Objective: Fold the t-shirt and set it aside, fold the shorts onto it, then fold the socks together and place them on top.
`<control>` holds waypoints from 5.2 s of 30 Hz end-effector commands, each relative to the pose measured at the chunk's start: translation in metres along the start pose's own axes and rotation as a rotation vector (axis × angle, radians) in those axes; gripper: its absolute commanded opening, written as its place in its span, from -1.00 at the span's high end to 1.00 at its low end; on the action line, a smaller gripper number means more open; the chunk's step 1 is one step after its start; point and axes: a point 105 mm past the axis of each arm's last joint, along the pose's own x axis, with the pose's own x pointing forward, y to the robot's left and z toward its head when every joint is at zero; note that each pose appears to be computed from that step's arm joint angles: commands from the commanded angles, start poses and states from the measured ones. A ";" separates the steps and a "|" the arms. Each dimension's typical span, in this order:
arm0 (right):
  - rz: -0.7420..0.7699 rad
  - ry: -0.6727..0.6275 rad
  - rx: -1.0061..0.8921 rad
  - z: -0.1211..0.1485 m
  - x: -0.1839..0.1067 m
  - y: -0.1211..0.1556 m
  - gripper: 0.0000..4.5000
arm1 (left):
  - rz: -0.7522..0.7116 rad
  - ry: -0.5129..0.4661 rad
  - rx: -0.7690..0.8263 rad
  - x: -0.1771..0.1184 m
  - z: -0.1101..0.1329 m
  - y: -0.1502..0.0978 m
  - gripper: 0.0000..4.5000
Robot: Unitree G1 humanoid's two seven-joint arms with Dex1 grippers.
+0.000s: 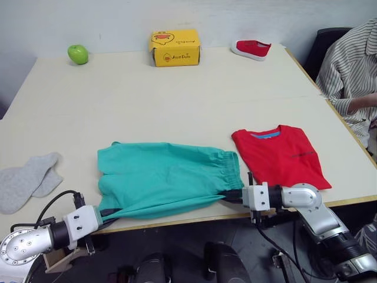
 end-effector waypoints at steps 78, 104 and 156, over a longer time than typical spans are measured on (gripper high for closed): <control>-1.001 -0.122 0.537 -0.035 -0.017 -0.091 0.99 | 0.240 -0.180 -0.295 0.144 0.011 0.076 1.00; -0.801 -0.284 1.761 0.008 -0.054 0.019 -0.98 | -0.231 -0.484 -0.076 0.176 0.104 0.031 1.00; -0.880 -0.055 0.294 0.070 0.042 -0.076 1.00 | 0.003 -0.346 -0.295 0.168 0.092 0.062 1.00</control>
